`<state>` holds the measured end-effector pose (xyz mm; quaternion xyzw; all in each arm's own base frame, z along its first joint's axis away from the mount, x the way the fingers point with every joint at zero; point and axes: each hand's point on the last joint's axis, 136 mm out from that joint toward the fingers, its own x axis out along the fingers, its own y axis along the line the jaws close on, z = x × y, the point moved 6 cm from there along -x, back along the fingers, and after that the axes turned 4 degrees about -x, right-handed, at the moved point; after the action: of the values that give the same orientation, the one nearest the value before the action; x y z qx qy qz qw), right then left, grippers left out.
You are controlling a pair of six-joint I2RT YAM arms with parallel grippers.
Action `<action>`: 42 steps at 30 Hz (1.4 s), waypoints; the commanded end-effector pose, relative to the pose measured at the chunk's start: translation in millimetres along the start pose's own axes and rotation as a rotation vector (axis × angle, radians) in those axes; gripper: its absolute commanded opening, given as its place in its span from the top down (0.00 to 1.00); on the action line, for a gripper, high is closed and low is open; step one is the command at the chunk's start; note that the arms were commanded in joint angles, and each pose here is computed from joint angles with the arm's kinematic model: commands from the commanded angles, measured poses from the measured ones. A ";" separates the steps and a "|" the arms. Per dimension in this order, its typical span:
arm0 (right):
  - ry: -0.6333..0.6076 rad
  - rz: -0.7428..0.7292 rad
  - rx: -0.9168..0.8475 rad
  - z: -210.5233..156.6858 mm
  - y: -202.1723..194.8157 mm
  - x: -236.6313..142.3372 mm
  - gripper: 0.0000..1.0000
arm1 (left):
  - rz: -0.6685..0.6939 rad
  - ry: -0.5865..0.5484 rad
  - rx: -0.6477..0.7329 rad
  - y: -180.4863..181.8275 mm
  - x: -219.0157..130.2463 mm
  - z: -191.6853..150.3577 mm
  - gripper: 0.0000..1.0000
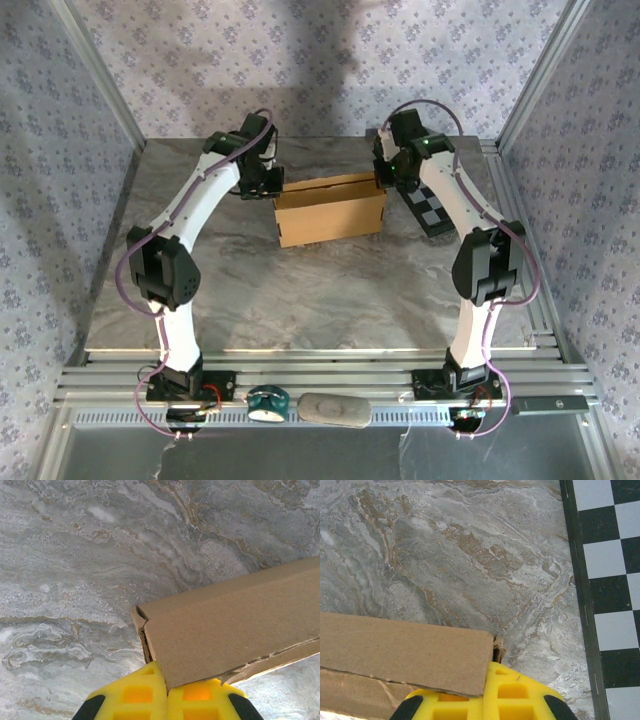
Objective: Fold the paper box
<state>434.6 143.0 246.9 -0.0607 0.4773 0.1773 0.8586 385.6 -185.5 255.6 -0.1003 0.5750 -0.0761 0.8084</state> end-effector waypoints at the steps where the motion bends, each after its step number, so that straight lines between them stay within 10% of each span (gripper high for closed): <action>1: 0.003 0.104 -0.049 -7.3 18.6 -1.8 1.00 | -0.061 0.054 0.021 -9.6 10.9 -13.4 1.00; 42: -0.109 0.094 -0.166 -33.4 29.8 13.2 1.00 | 0.043 -0.199 0.170 -9.3 38.5 -38.5 1.00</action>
<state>414.2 140.0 211.9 -0.0940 0.4380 0.2077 0.8696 366.4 -191.8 214.0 -0.0284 0.4882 -0.0648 0.8699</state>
